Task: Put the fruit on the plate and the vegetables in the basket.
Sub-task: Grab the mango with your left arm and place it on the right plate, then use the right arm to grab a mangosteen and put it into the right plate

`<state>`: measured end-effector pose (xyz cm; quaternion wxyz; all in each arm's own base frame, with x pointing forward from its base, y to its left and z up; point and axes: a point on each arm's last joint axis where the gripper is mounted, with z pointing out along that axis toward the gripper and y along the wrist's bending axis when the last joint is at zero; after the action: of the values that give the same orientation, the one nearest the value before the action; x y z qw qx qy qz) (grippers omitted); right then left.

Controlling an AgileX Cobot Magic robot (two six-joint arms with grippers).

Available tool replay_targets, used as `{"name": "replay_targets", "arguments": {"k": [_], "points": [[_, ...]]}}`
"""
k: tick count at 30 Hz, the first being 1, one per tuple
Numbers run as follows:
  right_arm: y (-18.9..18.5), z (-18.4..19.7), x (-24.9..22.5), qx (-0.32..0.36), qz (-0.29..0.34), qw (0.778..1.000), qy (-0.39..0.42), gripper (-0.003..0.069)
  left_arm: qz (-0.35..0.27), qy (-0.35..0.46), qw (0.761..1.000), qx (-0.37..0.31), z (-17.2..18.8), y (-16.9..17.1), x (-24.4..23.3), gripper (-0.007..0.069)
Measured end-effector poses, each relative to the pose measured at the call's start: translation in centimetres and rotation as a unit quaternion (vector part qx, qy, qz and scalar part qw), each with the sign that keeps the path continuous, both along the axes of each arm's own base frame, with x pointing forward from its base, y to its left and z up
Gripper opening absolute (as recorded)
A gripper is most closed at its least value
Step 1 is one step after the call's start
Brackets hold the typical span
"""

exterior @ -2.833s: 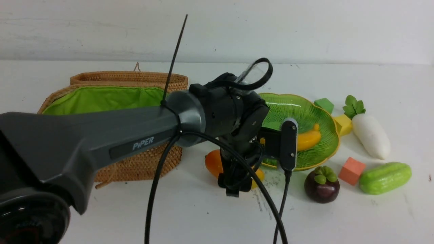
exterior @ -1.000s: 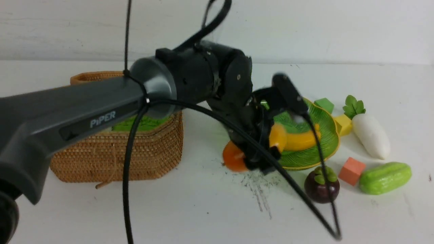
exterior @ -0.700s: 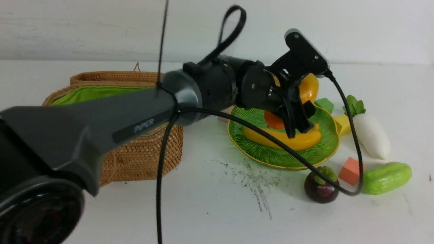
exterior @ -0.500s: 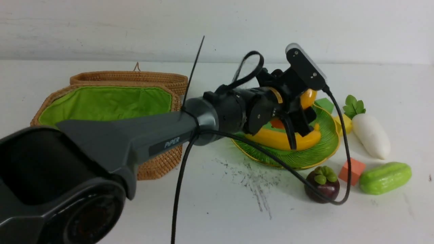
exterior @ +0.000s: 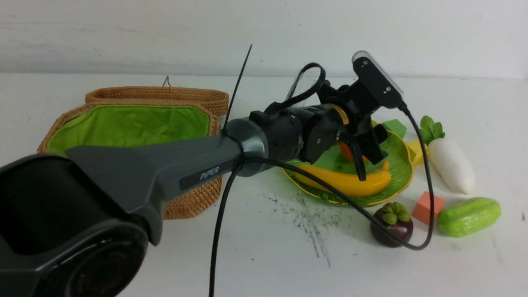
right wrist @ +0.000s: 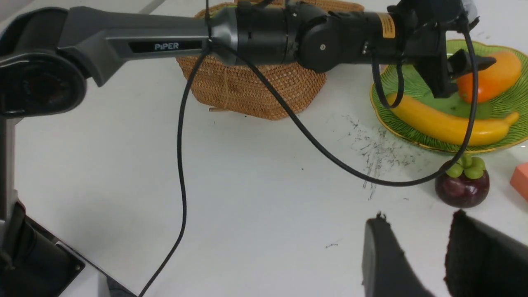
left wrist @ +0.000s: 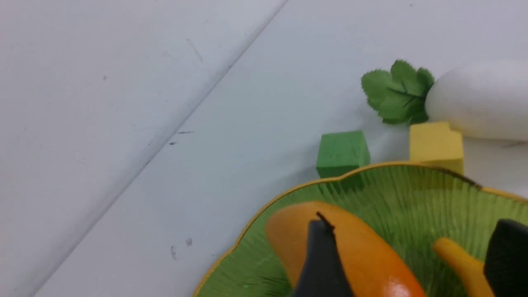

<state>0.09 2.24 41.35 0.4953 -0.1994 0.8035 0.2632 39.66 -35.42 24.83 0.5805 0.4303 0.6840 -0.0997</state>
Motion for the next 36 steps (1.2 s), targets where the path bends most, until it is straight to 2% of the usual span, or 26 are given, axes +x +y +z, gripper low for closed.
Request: {"name": "replay_targets", "arguments": {"k": [5, 7, 11, 12, 13, 14, 16, 17, 19, 24, 25, 27, 31, 36], "points": [[-0.1, 0.0, 0.1, -0.006, -0.005, 1.000, -0.001, 0.0236, -0.028, 0.087, 0.996, 0.018, 3.5, 0.1, -3.3, 0.0376], [-0.2, -0.2, 0.1, -0.012, -0.006, 1.000, 0.003, 0.0236, -0.043, 0.165, 0.984, 0.041, 5.3, 1.0, -5.4, 0.0295], [-0.2, -0.6, 0.4, -0.024, -0.019, 0.999, 0.031, 0.0236, -0.025, 0.289, 0.955, 0.054, 7.5, 2.9, -8.2, 0.0116], [-0.2, -0.6, 0.5, -0.028, -0.021, 0.999, 0.036, 0.0236, -0.024, 0.293, 0.954, 0.053, 7.9, 3.1, -8.4, 0.0106], [0.0, -0.9, 1.3, -0.046, -0.033, 0.996, 0.062, 0.0236, -0.012, 0.330, 0.942, 0.062, 9.1, 4.2, -9.6, 0.0015], [0.2, -1.1, 1.8, -0.059, -0.038, 0.994, 0.078, 0.0236, -0.009, 0.336, 0.940, 0.064, 9.8, 4.6, -10.1, -0.0011], [0.8, -1.7, 3.6, -0.097, -0.051, 0.987, 0.120, 0.0236, -0.001, 0.362, 0.930, 0.070, 11.9, 6.2, -11.8, -0.0013], [0.9, -1.8, 3.8, -0.100, -0.051, 0.986, 0.123, 0.0236, 0.000, 0.361, 0.930, 0.068, 12.1, 6.3, -12.0, -0.0013], [2.0, -2.4, 6.2, -0.134, -0.057, 0.976, 0.161, 0.0236, 0.004, 0.361, 0.931, 0.058, 14.8, 8.4, -14.1, -0.0013], [4.1, -3.5, 10.2, -0.159, -0.060, 0.966, 0.195, 0.0236, 0.012, 0.353, 0.935, 0.031, 17.3, 12.4, -18.2, -0.0013], [4.8, -4.2, 11.8, -0.171, -0.062, 0.962, 0.204, 0.0236, 0.013, 0.346, 0.938, 0.016, 17.7, 14.5, -20.4, -0.0013], [5.5, -4.8, 13.2, -0.185, -0.063, 0.958, 0.212, 0.0236, 0.013, 0.338, 0.941, 0.004, 17.7, 15.9, -21.8, -0.0013], [7.5, -7.9, 17.8, -0.229, -0.068, 0.939, 0.248, 0.0236, 0.019, 0.306, 0.950, -0.058, 16.2, 21.0, -26.9, -0.0013], [8.0, -11.4, 22.1, -0.241, -0.094, 0.922, 0.289, 0.0248, 0.018, 0.256, 0.957, -0.134, 14.3, 25.0, -30.7, -0.0013]]}}
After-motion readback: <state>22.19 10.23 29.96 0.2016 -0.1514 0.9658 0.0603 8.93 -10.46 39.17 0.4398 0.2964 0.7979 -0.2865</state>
